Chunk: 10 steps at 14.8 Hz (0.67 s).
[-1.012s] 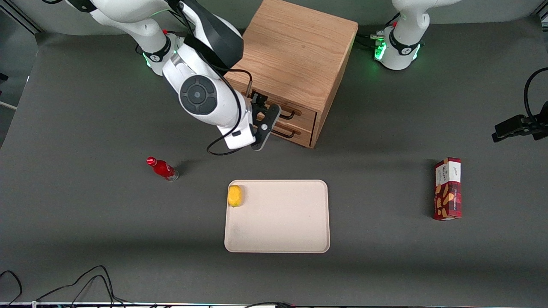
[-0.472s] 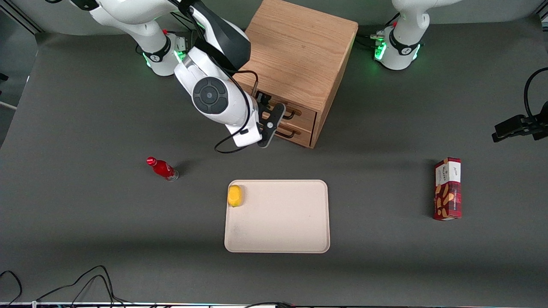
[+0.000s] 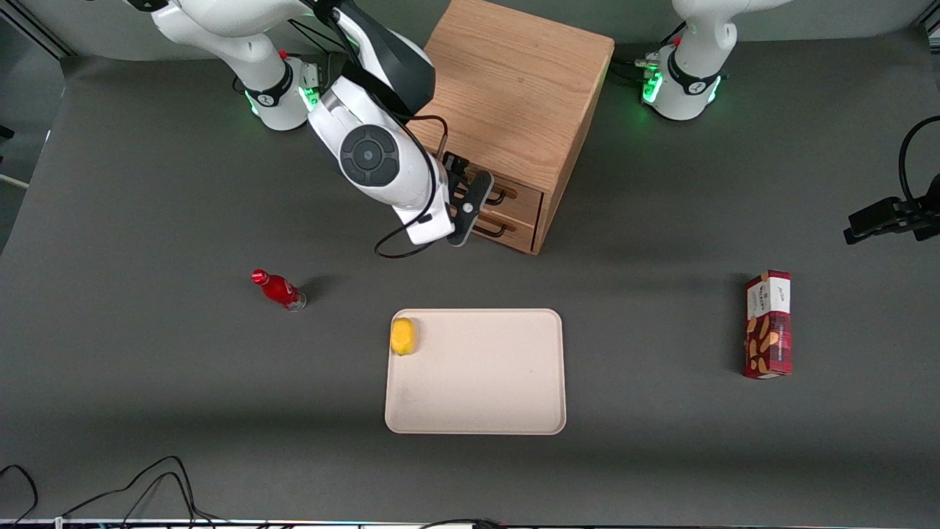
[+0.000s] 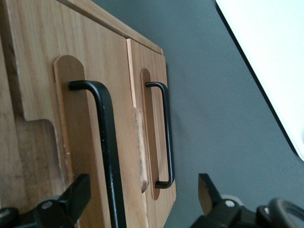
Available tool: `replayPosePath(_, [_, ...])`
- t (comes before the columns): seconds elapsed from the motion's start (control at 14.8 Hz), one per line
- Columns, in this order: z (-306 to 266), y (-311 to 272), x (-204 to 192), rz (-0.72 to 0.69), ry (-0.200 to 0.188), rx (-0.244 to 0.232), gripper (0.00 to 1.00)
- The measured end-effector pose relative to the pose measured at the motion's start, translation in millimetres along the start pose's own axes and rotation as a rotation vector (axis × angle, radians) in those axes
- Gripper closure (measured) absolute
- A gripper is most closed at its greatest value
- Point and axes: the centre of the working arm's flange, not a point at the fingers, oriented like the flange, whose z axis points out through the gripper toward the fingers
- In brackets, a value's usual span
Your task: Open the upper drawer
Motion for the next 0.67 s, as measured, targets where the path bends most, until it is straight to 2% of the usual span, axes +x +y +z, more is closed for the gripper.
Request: replayPosePath(0.67, [11, 8, -3, 0.004, 0.002, -0.026, 0.00])
